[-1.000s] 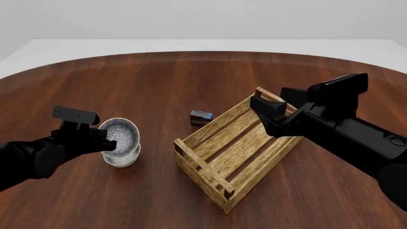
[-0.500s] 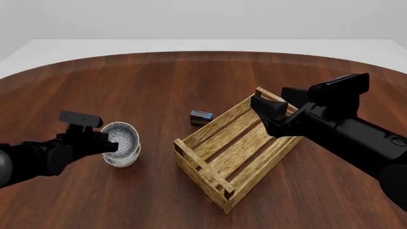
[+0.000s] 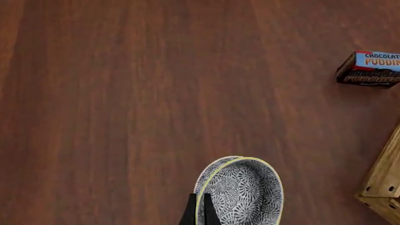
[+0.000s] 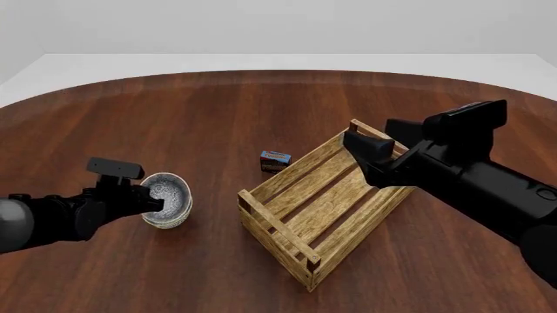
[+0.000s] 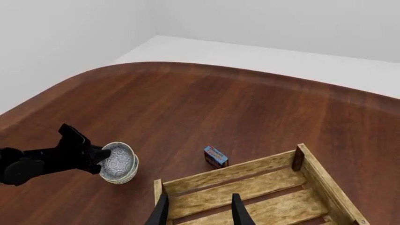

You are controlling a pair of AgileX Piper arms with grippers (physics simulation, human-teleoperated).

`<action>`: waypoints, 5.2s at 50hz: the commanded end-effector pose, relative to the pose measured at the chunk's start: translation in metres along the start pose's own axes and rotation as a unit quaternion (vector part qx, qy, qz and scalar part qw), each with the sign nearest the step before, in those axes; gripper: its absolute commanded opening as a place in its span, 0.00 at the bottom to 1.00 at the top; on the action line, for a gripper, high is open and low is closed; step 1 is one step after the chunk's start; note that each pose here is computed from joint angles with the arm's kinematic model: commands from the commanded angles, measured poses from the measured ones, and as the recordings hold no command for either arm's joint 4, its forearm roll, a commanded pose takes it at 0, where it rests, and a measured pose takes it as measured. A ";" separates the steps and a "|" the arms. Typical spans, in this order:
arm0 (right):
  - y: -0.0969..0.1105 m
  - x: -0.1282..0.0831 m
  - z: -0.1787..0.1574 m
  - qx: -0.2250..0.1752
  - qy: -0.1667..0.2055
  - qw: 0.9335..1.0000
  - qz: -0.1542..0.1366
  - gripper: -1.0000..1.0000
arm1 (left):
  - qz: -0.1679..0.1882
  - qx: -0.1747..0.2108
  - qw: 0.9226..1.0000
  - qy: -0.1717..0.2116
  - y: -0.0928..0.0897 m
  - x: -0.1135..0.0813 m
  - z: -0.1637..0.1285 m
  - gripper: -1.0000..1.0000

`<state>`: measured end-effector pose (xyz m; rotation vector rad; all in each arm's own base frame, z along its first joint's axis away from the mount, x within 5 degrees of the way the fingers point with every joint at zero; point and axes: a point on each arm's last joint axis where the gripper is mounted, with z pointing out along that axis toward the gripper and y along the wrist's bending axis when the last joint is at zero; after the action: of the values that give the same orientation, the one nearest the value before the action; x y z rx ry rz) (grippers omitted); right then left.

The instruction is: Stack the right bowl on the left bowl and place them in the tray.

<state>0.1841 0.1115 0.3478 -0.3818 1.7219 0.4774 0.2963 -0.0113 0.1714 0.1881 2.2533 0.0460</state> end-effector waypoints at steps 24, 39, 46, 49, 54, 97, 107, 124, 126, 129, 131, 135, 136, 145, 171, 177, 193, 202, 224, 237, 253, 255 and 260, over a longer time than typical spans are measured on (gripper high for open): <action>0.000 -0.001 -0.001 0.000 -0.001 1.000 -0.001 1.00 | -0.007 0.004 1.000 -0.026 -0.004 -0.012 -0.030 1.00; 0.000 0.000 0.001 -0.001 0.001 1.000 -0.004 1.00 | 0.012 0.010 0.997 -0.070 -0.009 -0.028 -0.073 1.00; -0.001 0.000 0.000 0.002 0.001 1.000 -0.003 1.00 | 0.024 0.022 0.996 -0.078 -0.016 -0.029 -0.086 1.00; -0.001 0.000 0.000 0.002 0.001 1.000 -0.003 1.00 | 0.033 0.030 0.996 -0.079 -0.021 -0.028 -0.090 1.00; -0.001 0.000 0.000 0.002 0.000 1.000 -0.003 1.00 | 0.046 0.041 0.995 -0.081 -0.028 -0.024 -0.095 1.00; -0.001 -0.003 -0.006 0.002 -0.005 1.000 -0.001 1.00 | 0.098 0.085 0.991 -0.033 -0.058 0.010 -0.059 1.00; -0.001 -0.003 -0.006 0.003 -0.006 1.000 -0.001 1.00 | 0.103 0.084 0.991 -0.026 -0.059 0.017 -0.044 1.00; -0.002 -0.003 -0.005 0.004 -0.005 1.000 -0.001 1.00 | 0.101 0.084 0.991 -0.010 -0.062 0.027 -0.021 1.00; -0.002 -0.002 -0.004 0.004 -0.004 1.000 -0.001 1.00 | 0.099 0.086 0.991 -0.005 -0.064 0.029 -0.017 1.00; -0.001 -0.002 -0.004 0.003 -0.004 1.000 -0.002 1.00 | 0.099 0.085 0.991 -0.001 -0.064 0.033 -0.011 1.00; -0.001 -0.002 -0.004 0.004 -0.004 1.000 -0.001 1.00 | 0.098 0.085 0.992 0.002 -0.064 0.035 -0.008 1.00; -0.002 -0.002 -0.004 0.004 -0.004 1.000 -0.001 1.00 | 0.098 0.085 0.992 0.004 -0.065 0.036 -0.005 1.00; -0.001 -0.002 -0.004 0.004 -0.004 1.000 -0.001 1.00 | 0.098 0.085 0.992 0.005 -0.065 0.036 -0.004 1.00; -0.002 -0.003 -0.004 0.005 -0.004 1.000 -0.001 1.00 | 0.100 0.085 0.991 0.011 -0.066 0.042 0.003 1.00; -0.001 -0.003 -0.005 0.003 -0.005 1.000 -0.002 1.00 | 0.097 0.085 0.992 0.007 -0.065 0.042 -0.003 0.00; -0.001 -0.003 -0.005 0.003 -0.005 1.000 -0.002 1.00 | 0.098 0.077 0.992 -0.006 -0.059 0.034 -0.011 0.00; -0.001 -0.004 -0.006 0.003 -0.006 1.000 -0.003 1.00 | 0.089 0.071 0.993 -0.043 -0.052 0.009 -0.046 0.00; -0.002 -0.004 -0.007 0.004 -0.007 1.000 -0.003 1.00 | 0.085 0.071 0.992 -0.065 -0.050 -0.005 -0.065 0.00; -0.002 -0.005 -0.008 0.004 -0.008 1.000 -0.003 1.00 | 0.093 0.095 0.985 -0.112 -0.061 -0.034 -0.099 0.00; -0.001 -0.006 -0.011 0.004 -0.010 1.000 -0.003 1.00 | 0.107 0.115 0.979 -0.134 -0.073 -0.052 -0.112 0.00; -0.001 -0.006 -0.010 0.003 -0.010 1.000 -0.003 1.00 | 0.121 0.143 0.969 -0.159 -0.090 -0.070 -0.125 0.00; -0.001 -0.006 -0.010 0.003 -0.010 1.000 -0.003 1.00 | 0.122 0.147 0.968 -0.161 -0.092 -0.073 -0.127 0.00; -0.001 -0.006 -0.010 0.004 -0.009 1.000 -0.003 1.00 | 0.130 0.155 0.965 -0.165 -0.099 -0.077 -0.127 0.00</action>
<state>0.1776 0.1054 0.3551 -0.3765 1.7033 0.4686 0.2340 -0.1041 0.2864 0.5464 1.9413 -0.1855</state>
